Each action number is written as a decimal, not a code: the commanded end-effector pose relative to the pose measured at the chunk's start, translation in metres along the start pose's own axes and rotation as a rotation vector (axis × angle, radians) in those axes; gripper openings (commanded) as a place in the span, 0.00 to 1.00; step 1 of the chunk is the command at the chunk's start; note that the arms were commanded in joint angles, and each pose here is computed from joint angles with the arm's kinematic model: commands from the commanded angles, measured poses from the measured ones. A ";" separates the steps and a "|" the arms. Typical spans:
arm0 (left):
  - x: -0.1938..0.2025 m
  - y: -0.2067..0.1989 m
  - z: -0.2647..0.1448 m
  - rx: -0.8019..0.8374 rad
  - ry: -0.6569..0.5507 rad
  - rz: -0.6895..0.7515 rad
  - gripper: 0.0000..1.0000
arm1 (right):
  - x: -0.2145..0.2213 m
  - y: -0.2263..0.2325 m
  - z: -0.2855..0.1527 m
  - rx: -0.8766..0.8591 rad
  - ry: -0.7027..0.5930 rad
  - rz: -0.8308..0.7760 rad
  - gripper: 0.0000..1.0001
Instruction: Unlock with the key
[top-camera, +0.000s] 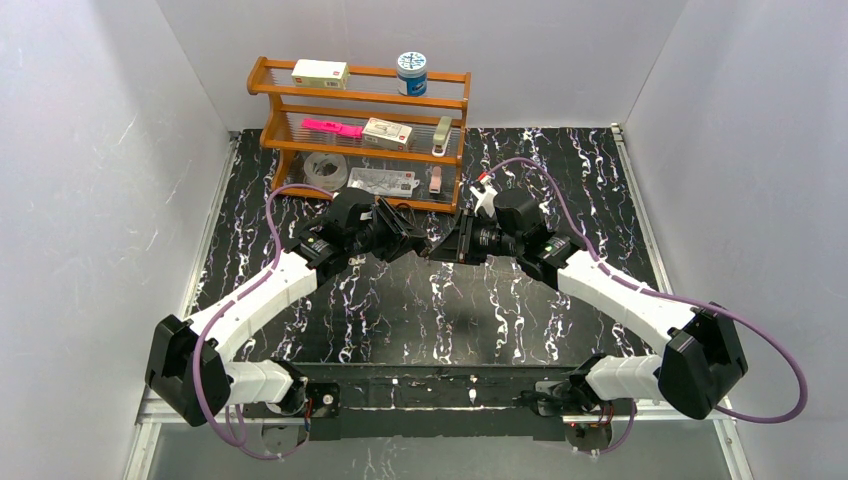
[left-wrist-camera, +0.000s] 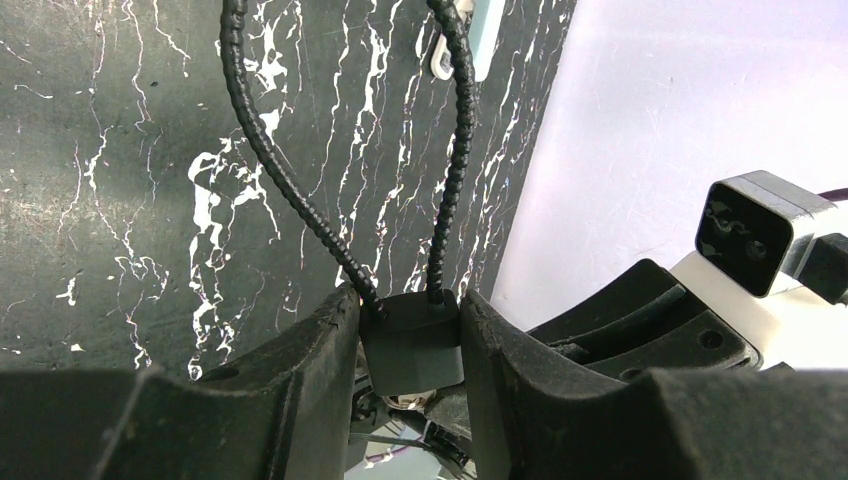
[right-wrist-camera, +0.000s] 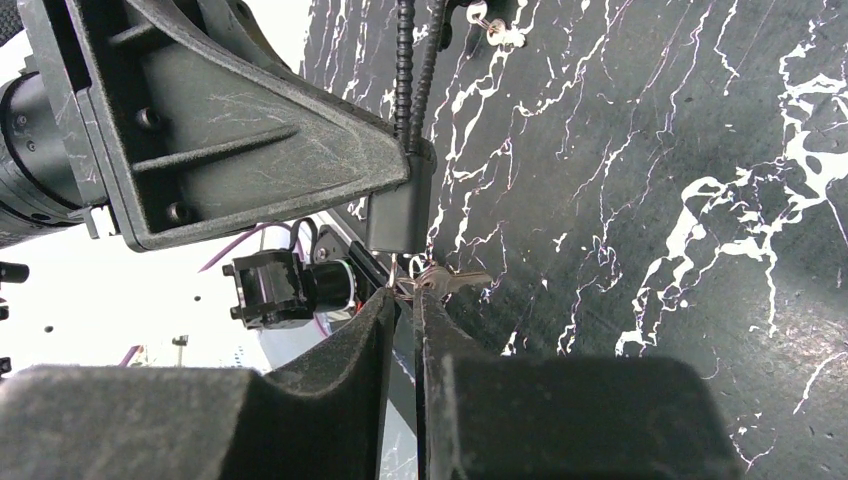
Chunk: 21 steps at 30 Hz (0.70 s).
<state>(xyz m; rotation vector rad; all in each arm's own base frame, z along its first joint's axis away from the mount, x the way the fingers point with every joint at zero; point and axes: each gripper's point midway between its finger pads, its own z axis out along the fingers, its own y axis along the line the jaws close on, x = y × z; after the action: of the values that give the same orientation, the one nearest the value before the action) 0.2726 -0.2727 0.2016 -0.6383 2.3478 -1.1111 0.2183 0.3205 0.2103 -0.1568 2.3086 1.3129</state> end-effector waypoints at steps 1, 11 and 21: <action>-0.006 -0.029 -0.015 0.084 -0.019 0.002 0.08 | -0.014 0.019 0.002 -0.069 -0.032 -0.034 0.20; -0.006 -0.026 -0.014 0.080 -0.025 0.003 0.08 | -0.015 0.023 0.002 -0.098 -0.043 -0.026 0.32; -0.008 -0.028 -0.016 0.084 -0.037 0.002 0.08 | -0.006 0.014 0.007 -0.075 -0.003 -0.001 0.19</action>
<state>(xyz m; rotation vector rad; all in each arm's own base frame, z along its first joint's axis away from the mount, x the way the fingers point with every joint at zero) 0.2738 -0.2733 0.2031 -0.6465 2.3396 -1.1177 0.2212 0.3290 0.2189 -0.1580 2.2693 1.3754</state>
